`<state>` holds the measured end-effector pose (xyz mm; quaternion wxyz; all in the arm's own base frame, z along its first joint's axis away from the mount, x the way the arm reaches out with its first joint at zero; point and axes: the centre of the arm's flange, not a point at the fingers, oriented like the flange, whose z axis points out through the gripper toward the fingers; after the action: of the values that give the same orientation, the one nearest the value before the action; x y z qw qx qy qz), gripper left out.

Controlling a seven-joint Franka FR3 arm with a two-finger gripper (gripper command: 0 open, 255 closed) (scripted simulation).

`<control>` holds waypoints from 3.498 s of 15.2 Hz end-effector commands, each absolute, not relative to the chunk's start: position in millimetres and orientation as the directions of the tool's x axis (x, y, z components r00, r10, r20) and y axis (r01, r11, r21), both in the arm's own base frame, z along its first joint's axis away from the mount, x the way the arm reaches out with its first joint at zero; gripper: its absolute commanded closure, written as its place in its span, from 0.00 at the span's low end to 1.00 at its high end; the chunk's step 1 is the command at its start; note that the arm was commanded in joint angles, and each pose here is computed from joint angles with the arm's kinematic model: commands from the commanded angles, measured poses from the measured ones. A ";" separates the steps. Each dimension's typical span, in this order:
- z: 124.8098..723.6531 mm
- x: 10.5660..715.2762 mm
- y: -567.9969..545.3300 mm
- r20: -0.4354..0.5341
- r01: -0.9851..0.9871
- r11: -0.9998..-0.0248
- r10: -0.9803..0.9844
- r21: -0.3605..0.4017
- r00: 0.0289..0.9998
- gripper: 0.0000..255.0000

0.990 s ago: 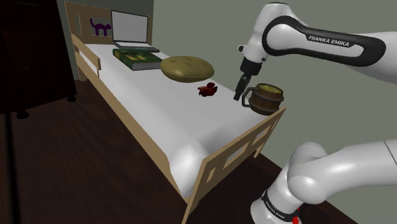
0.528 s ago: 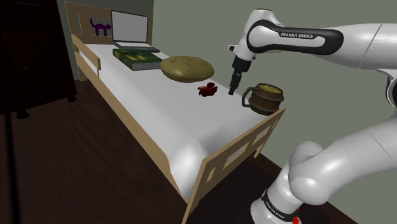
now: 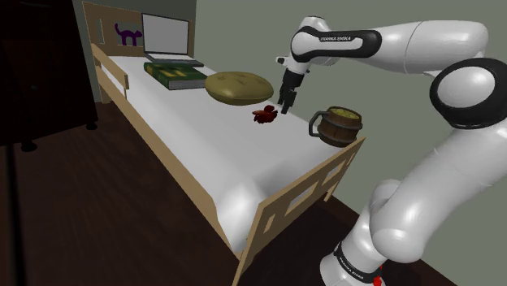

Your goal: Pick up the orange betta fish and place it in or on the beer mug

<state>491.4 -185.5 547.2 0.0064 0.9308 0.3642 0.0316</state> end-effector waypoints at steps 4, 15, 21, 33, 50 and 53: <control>533.0 555.9 -206.9 0.060 0.796 -0.605 0.796 0.035 0.602 0.00; 490.2 573.1 -208.8 0.061 0.819 -0.573 0.819 0.035 0.571 0.00; 490.2 573.2 -208.8 0.061 0.819 -0.573 0.819 0.035 0.571 0.00; 500.8 573.1 -208.8 0.061 0.819 -0.573 0.819 0.035 0.571 1.00; 590.5 573.1 -208.8 0.061 0.819 -0.573 0.819 0.035 0.571 1.00; 606.4 573.1 -208.8 0.061 0.819 -0.573 0.819 0.035 0.571 1.00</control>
<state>573.5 -208.1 601.0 0.0015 0.8863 0.4618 0.0354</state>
